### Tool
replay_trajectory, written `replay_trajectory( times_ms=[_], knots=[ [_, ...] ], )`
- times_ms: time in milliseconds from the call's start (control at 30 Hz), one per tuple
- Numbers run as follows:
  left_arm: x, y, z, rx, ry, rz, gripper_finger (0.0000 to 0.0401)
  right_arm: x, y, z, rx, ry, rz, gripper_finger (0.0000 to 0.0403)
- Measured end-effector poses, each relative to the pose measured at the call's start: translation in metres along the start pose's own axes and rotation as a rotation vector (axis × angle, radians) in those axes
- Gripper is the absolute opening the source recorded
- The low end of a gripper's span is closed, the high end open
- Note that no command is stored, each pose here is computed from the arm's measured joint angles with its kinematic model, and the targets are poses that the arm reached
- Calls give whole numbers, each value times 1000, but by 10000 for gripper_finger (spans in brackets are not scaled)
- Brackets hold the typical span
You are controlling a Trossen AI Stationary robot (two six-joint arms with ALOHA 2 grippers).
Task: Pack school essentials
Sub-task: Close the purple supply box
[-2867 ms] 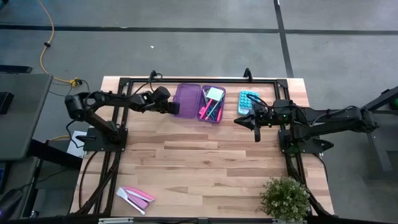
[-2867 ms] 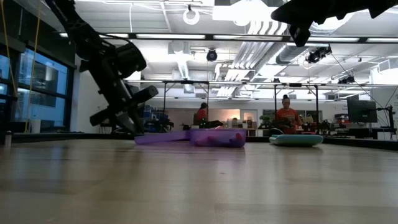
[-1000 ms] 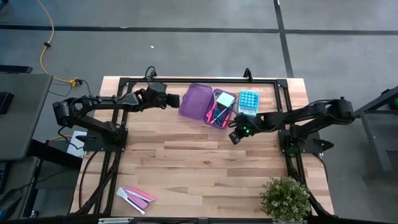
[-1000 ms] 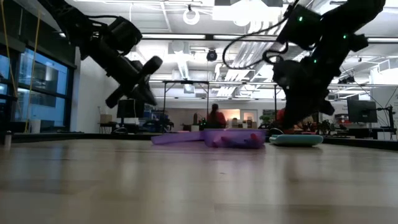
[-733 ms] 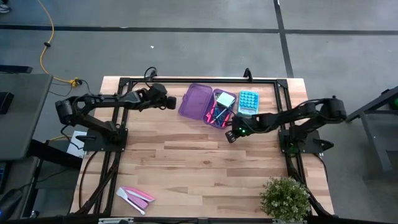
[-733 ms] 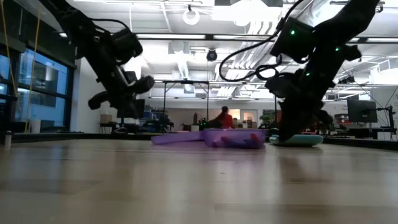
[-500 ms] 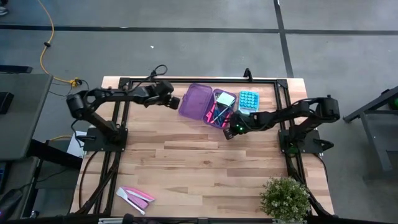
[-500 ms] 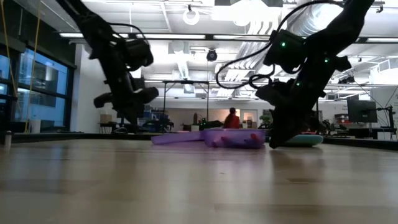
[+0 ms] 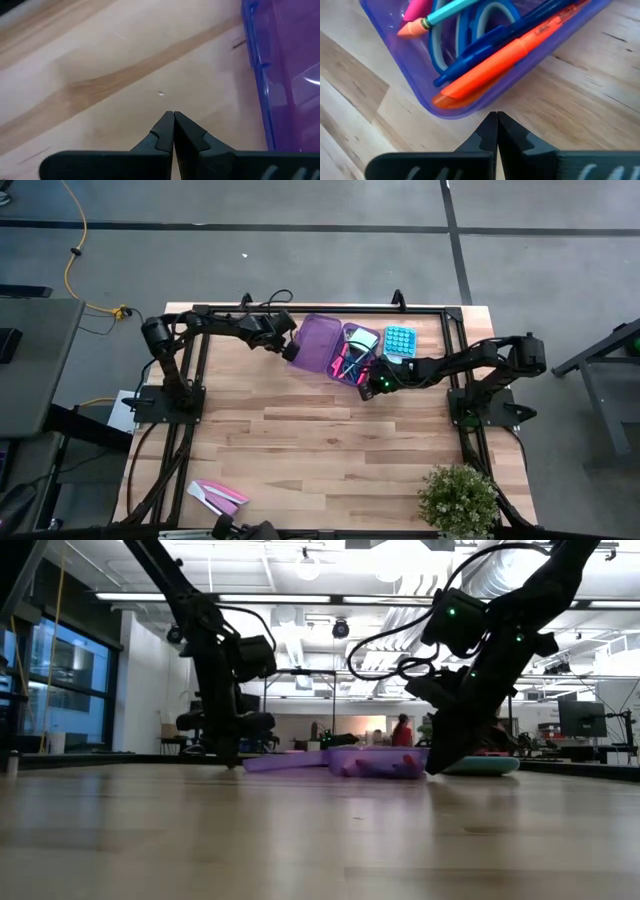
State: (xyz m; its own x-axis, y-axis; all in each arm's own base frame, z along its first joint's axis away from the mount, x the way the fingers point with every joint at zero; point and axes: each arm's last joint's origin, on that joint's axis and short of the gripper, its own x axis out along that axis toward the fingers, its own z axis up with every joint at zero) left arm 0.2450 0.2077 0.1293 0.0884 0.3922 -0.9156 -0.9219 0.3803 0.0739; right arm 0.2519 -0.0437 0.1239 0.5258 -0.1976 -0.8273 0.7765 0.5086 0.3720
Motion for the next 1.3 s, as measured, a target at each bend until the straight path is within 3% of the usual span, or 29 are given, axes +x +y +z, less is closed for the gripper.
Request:
replay_trajectory(
  times_ms=[200,367,667,1033,1300],
  knots=[
    [2,-7,-1,5,-6,-37,0,0,2,2,3,-14,21,0],
    [1,-15,1,5,15,-212,0,0,4,3,5,-27,40,0],
    [-5,-16,0,14,31,-255,0,0,4,3,5,-27,51,0],
    [-47,-9,15,-18,-151,-274,0,0,4,3,-14,-24,47,0],
    [-59,-15,22,-62,-231,-357,0,0,4,3,-14,-20,43,0]
  ],
)
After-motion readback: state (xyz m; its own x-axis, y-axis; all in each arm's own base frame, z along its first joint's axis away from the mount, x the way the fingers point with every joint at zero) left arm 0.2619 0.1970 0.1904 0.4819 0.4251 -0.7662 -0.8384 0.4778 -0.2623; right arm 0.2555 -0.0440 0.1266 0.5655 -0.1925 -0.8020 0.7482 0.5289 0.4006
